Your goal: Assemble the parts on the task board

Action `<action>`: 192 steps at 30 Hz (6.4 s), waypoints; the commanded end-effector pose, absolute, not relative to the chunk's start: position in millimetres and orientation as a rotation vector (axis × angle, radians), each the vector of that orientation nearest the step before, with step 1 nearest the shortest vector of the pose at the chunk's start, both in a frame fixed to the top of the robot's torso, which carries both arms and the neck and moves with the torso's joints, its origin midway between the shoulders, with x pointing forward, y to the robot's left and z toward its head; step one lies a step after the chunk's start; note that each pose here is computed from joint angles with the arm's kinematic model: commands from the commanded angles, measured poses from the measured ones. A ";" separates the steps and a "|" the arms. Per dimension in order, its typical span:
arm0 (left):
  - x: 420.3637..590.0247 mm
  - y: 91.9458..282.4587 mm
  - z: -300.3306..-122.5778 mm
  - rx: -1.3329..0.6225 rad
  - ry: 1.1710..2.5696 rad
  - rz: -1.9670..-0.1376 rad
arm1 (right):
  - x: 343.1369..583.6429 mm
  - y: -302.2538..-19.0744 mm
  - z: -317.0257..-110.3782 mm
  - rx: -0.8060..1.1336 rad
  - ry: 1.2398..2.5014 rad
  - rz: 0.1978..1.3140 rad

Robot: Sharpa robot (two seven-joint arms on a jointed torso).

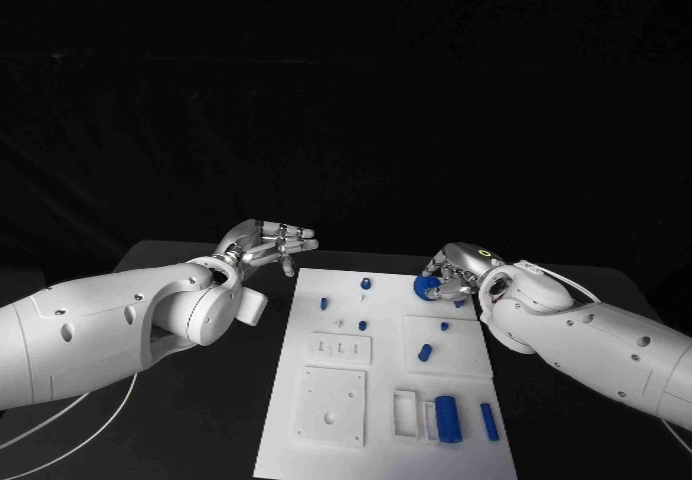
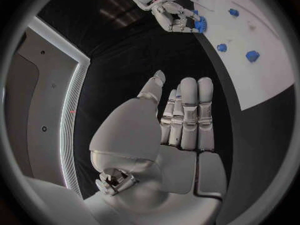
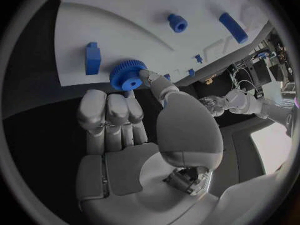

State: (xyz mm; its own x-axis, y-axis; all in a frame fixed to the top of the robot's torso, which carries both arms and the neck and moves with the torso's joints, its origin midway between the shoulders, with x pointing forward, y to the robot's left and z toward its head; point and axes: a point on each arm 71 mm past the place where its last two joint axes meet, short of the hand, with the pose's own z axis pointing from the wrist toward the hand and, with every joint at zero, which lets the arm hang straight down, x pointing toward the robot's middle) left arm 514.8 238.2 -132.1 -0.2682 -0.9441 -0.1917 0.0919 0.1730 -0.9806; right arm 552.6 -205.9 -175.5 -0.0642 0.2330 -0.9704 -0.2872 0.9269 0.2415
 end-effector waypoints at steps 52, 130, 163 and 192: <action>518.8 215.7 -132.9 -0.865 1.454 -1.349 | 526.8 -88.5 -179.3 -0.276 1.462 0.574; 526.6 238.1 -135.7 -0.892 1.434 -1.310 | 527.1 -206.2 -159.1 -0.024 1.424 0.653; 528.6 245.0 -144.0 -0.905 1.447 -1.299 | 536.2 -294.3 -195.6 0.091 1.634 0.678; 528.8 245.0 -145.7 -0.908 1.451 -1.296 | 540.6 -277.7 -214.2 0.121 1.618 0.683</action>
State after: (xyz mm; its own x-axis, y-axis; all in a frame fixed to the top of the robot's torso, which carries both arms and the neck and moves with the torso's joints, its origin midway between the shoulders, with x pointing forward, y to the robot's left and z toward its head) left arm 529.1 247.1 -146.6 -0.2536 -0.9503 -0.1805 0.0569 0.1716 -0.9835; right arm 540.7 -278.8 -214.5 -0.1859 0.4524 -0.8722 -0.2969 0.8203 0.4888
